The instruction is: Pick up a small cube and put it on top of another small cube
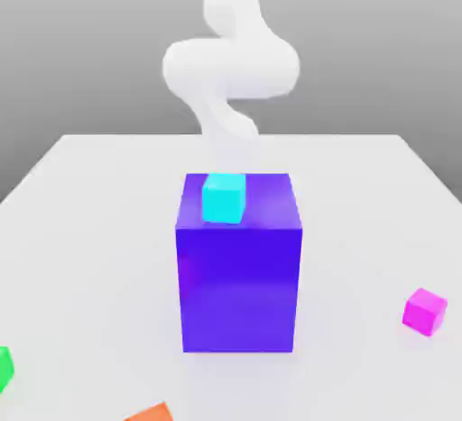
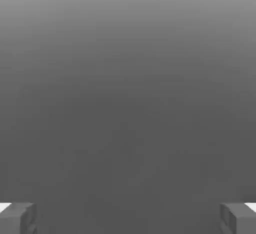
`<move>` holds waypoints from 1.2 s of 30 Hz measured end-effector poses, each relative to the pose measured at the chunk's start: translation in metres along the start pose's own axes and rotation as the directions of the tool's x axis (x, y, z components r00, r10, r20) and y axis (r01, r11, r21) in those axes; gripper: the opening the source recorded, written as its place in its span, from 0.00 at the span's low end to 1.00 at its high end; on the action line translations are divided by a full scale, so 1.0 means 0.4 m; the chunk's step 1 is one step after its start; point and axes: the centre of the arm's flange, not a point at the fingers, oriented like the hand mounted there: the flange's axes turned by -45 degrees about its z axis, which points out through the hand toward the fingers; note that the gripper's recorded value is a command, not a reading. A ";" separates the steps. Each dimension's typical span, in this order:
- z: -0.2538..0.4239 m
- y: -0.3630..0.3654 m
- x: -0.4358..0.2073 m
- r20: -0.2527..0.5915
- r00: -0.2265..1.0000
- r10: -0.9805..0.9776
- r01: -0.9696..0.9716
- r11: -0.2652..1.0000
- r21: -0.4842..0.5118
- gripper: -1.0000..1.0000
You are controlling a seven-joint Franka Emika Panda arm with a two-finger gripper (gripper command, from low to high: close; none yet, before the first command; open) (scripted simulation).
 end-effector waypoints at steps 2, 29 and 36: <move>0.110 -0.064 -0.015 0.061 0.997 -0.053 0.051 0.998 0.025 0.50; 0.899 -0.725 -0.959 0.486 0.560 -0.671 0.496 0.741 0.452 0.50; 0.926 -0.724 -0.986 0.485 0.559 -0.672 0.497 0.740 0.453 0.00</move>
